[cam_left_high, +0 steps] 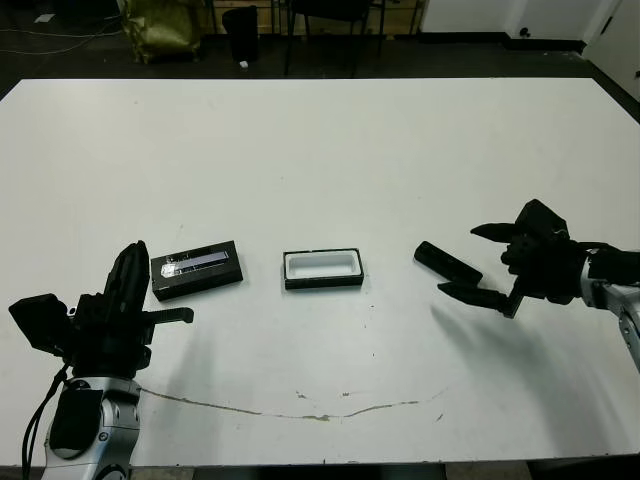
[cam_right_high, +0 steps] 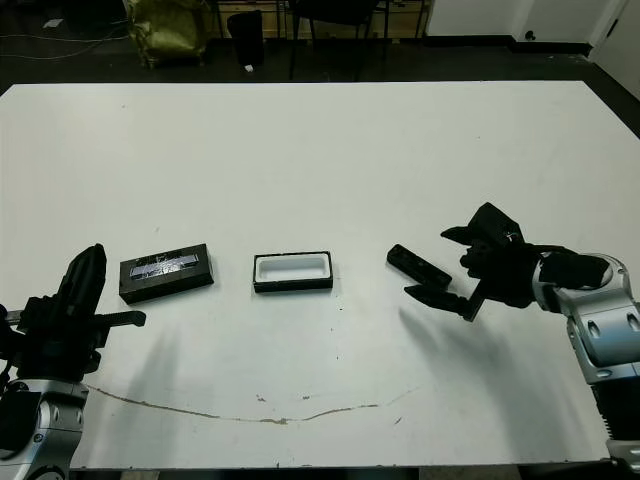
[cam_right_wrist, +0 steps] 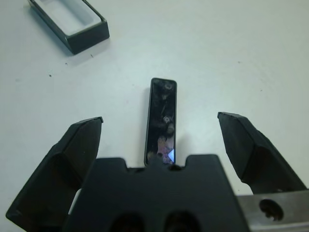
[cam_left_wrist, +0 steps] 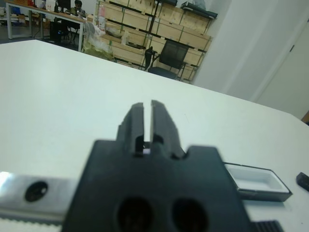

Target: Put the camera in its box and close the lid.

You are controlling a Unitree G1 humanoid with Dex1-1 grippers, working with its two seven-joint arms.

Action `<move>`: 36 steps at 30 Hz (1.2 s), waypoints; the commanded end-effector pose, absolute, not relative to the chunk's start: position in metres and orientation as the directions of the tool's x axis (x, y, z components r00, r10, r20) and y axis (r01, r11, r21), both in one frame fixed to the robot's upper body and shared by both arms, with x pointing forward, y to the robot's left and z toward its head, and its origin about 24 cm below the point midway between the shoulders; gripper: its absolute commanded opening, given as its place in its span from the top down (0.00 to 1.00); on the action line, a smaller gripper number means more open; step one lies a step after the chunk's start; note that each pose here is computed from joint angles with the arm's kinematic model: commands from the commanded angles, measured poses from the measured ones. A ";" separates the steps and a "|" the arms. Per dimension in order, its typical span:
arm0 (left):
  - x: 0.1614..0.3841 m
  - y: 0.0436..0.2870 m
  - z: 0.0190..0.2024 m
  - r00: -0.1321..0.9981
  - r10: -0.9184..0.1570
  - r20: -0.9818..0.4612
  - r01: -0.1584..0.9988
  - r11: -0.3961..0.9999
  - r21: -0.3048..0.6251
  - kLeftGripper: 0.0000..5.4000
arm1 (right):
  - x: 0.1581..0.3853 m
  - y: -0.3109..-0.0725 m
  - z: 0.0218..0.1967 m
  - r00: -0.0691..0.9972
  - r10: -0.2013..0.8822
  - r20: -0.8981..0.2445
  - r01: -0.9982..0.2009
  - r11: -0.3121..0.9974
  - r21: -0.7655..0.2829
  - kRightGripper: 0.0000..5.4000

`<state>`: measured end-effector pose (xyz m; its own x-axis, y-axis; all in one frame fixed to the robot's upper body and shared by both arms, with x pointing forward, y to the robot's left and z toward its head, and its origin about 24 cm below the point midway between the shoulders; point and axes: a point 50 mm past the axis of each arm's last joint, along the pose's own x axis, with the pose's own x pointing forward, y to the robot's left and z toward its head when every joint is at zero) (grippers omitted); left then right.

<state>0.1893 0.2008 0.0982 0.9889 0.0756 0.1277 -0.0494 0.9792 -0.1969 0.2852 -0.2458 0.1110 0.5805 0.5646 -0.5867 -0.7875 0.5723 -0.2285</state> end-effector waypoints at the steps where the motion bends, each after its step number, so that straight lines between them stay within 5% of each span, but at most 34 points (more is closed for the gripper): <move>1: 0.188 0.202 0.093 0.993 0.071 0.097 -0.052 0.981 -0.189 1.00 | 0.283 -0.250 0.105 0.582 0.539 -0.609 -0.780 0.583 -0.229 0.00; 36: 0.185 0.205 0.094 0.993 0.077 0.084 -0.061 0.982 -0.176 1.00 | 0.281 -0.247 0.077 0.567 0.539 -0.623 -0.787 0.577 -0.217 0.00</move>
<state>0.1874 0.2016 0.0981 0.9898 0.0744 0.1218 -0.0498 0.9798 -0.1936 0.2846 -0.2452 0.0885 0.5815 0.5568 -0.5932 -0.7871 0.5693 -0.2372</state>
